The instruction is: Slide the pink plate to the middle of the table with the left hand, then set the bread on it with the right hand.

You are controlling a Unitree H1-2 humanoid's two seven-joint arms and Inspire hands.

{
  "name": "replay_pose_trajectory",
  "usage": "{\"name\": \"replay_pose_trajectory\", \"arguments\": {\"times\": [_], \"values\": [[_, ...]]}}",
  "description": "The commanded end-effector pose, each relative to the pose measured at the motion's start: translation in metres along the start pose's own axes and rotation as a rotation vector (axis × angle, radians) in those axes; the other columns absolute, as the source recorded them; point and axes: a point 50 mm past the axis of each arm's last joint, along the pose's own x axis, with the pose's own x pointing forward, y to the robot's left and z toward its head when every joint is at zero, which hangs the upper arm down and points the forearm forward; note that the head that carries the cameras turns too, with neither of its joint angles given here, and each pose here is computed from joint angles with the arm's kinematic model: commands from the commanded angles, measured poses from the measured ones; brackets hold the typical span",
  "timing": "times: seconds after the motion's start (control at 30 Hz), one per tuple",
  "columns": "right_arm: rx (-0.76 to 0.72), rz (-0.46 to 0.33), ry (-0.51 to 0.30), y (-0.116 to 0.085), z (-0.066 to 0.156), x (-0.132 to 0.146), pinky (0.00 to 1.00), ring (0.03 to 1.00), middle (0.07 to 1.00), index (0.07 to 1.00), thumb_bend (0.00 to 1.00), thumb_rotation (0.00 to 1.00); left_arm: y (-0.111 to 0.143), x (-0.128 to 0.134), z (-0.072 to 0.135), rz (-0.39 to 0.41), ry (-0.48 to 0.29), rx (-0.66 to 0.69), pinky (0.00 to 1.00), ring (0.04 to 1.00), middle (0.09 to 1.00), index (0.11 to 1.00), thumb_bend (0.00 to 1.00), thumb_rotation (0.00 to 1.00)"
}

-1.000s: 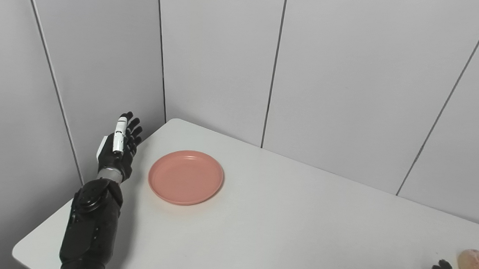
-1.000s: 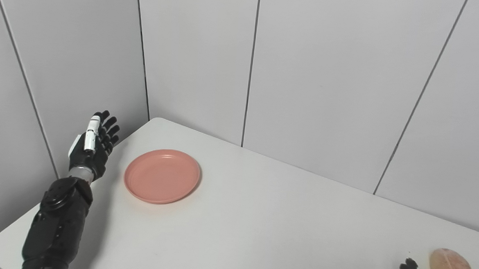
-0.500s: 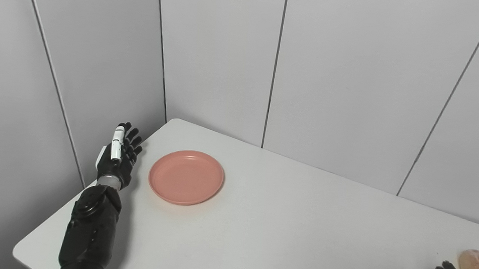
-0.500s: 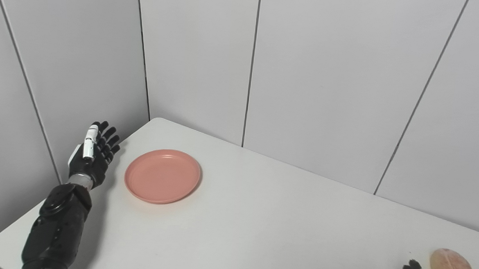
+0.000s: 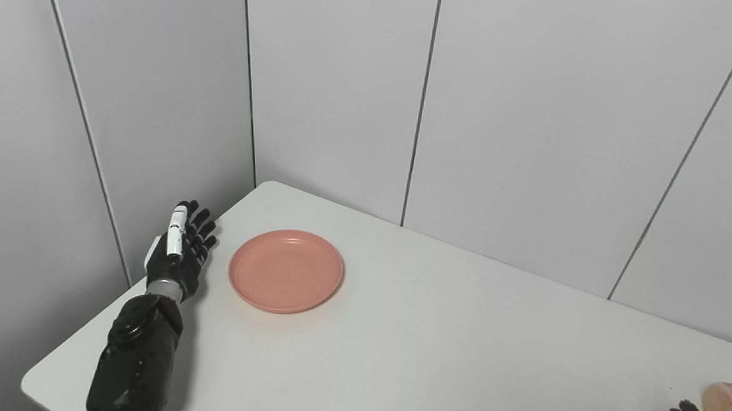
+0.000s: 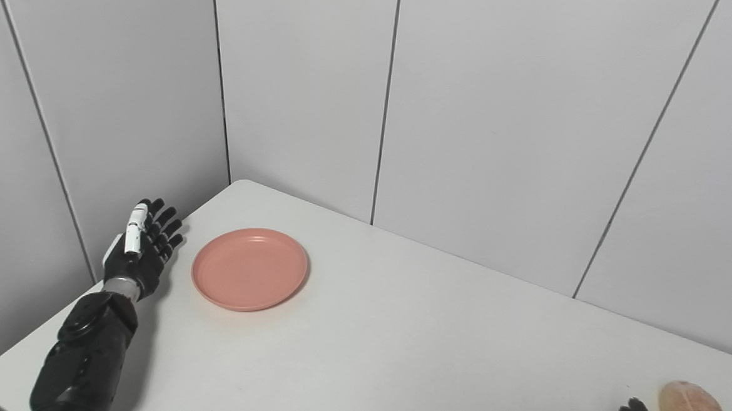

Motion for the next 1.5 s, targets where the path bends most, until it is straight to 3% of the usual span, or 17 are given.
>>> {"name": "replay_pose_trajectory", "arguments": {"times": [0.0, 0.83, 1.47], "values": [[-0.01, 0.008, -0.049, -0.001, 0.016, 0.003, 1.0, 1.0, 1.0, 1.0, 0.17, 1.0, -0.004, 0.007, 0.019, -0.029, -0.071, -0.007, 0.98, 0.963, 0.961, 0.953, 0.27, 1.0], [-0.006, 0.002, -0.049, 0.001, 0.017, 0.002, 1.0, 1.0, 1.0, 1.0, 0.18, 1.0, -0.016, 0.002, -0.028, -0.074, 0.025, -0.023, 0.97, 0.959, 0.963, 0.962, 0.28, 1.0], [-0.002, 0.002, -0.053, 0.004, 0.022, 0.0, 1.0, 1.0, 1.0, 1.0, 0.17, 1.0, -0.041, 0.003, -0.06, -0.115, 0.1, -0.082, 1.0, 0.967, 0.968, 0.953, 0.28, 1.0]]}}
